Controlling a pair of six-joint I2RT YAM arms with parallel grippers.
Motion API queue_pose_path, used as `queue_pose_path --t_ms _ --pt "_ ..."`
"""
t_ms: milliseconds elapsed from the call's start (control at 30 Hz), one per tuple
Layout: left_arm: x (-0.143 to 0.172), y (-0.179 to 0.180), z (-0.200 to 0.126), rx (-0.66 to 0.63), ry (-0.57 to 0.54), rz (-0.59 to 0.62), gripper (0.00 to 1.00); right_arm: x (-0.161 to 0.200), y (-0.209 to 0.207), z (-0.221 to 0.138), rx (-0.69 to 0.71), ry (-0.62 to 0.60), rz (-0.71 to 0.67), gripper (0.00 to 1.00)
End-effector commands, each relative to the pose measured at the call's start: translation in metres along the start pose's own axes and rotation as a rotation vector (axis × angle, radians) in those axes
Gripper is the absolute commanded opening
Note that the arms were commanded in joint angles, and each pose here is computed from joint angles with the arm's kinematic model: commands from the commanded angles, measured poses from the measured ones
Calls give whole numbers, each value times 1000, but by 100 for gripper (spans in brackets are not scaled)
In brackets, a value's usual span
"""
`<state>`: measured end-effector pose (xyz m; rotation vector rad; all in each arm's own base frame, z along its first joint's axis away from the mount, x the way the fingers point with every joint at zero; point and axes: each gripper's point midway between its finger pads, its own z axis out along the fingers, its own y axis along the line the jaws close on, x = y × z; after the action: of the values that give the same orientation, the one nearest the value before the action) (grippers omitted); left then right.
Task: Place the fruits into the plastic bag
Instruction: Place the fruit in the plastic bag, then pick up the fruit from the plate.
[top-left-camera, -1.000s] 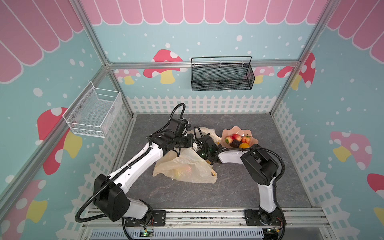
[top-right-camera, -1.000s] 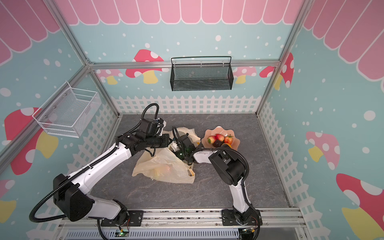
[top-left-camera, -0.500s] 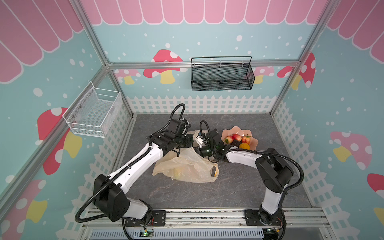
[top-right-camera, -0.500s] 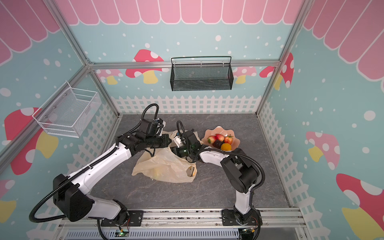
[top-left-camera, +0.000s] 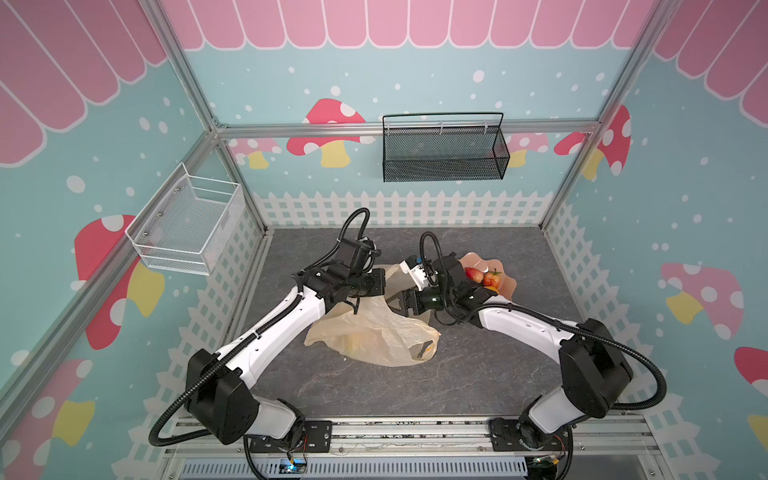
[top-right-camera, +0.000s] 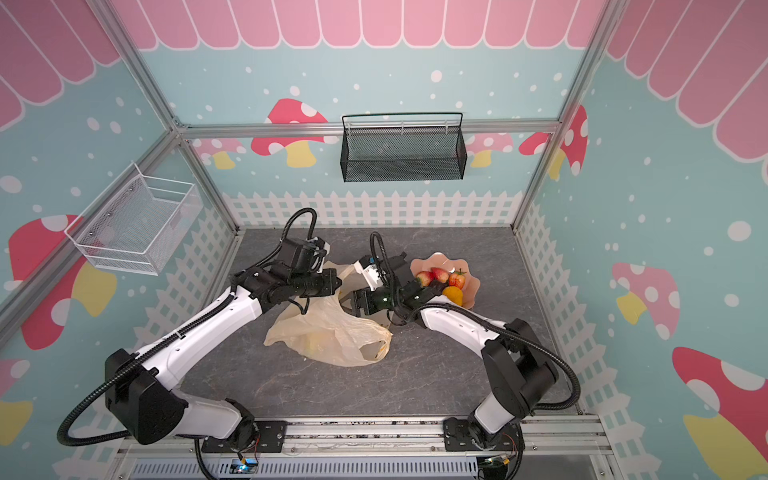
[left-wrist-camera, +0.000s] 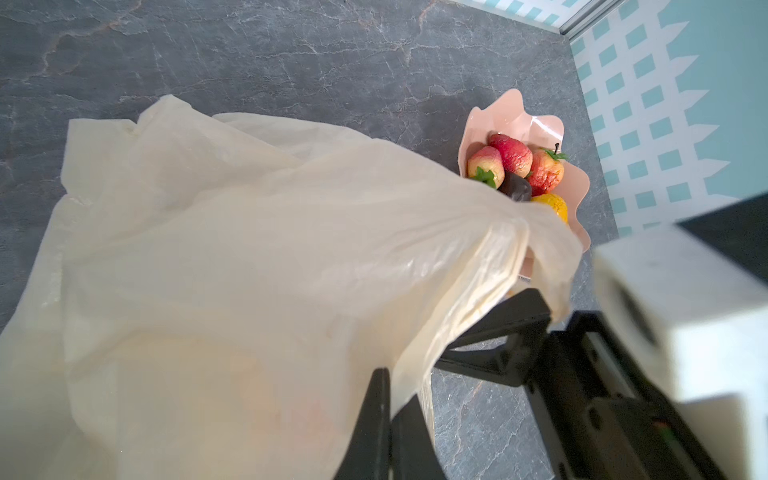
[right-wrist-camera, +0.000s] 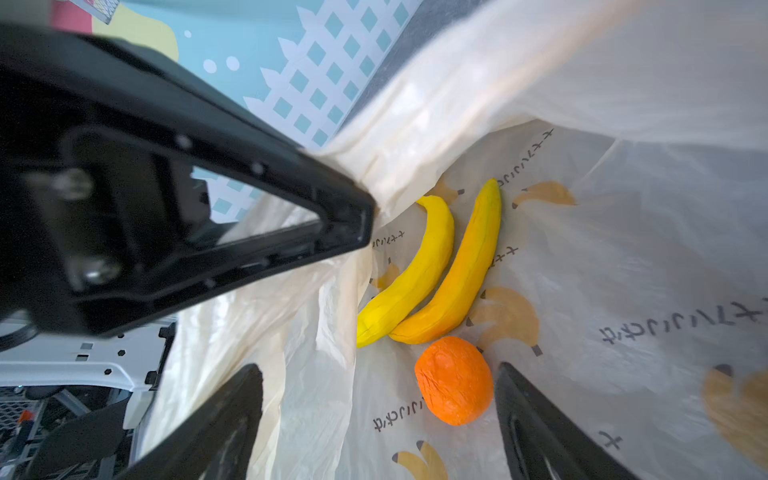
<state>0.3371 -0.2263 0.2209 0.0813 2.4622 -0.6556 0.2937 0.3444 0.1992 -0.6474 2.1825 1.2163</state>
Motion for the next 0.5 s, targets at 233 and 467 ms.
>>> queue_pose_path --t_ms 233,467 --pt "-2 3 3 -12 7 -2 0 -27 -4 -55 135 -116 -82 88" --pt "-3 2 5 -7 10 1 0 -37 -39 -86 287 -121 4 85"
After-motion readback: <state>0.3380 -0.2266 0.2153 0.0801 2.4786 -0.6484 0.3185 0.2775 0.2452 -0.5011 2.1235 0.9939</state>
